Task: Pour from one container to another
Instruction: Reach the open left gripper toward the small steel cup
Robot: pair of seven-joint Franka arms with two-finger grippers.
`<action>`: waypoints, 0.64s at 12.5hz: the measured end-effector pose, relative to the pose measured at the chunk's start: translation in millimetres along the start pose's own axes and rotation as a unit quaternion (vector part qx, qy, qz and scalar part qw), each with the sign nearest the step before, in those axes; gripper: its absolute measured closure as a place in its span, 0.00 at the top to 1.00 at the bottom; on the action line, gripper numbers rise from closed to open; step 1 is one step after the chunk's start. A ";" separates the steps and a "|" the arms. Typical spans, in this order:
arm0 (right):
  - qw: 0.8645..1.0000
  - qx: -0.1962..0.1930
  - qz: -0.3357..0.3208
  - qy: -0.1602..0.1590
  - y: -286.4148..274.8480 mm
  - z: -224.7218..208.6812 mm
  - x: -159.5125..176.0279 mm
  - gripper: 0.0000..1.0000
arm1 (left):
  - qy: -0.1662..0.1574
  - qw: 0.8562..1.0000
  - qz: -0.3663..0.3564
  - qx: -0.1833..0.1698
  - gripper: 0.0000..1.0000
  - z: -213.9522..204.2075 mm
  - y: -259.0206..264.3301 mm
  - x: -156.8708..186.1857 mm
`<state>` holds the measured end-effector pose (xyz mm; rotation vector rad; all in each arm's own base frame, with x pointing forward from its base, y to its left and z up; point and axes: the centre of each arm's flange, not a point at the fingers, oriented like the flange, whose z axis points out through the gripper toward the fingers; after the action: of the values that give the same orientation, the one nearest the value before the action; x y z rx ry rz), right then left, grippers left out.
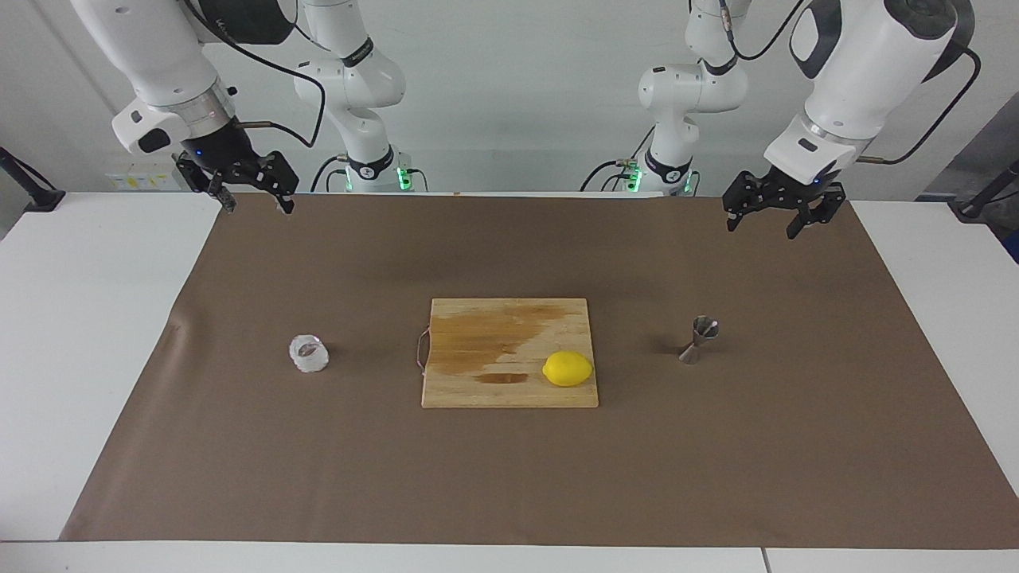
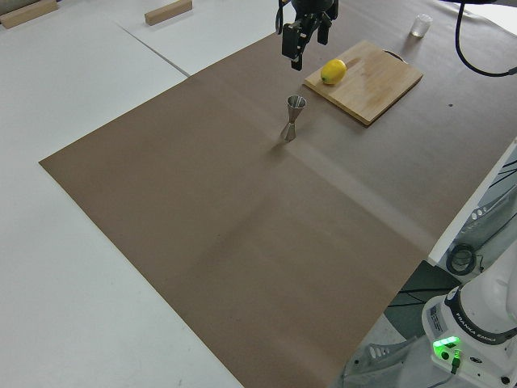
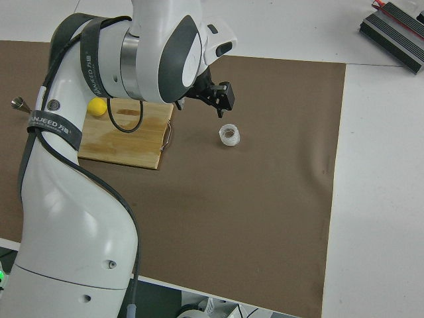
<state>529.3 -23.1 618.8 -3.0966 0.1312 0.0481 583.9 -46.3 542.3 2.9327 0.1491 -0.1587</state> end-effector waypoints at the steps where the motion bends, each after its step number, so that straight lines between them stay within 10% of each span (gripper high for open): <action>1: 1.000 0.000 0.000 0.000 0.0 0.0 0.0 1.00 | -0.007 0.999 -0.031 -0.011 1.00 12.2 -4.0 4.6; 4: 1.000 0.000 0.000 0.000 0.0 0.0 0.0 1.00 | -0.029 0.981 -0.182 -0.061 1.00 38.1 -15.0 9.3; 8: 1.000 0.000 0.000 0.000 0.0 0.0 0.0 1.00 | -0.054 0.906 -0.391 -0.151 1.00 70.5 -35.7 16.0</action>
<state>529.3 -23.1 618.8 -3.0966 0.1311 0.0480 589.0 -24.5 464.8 2.3796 1.2060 -0.3690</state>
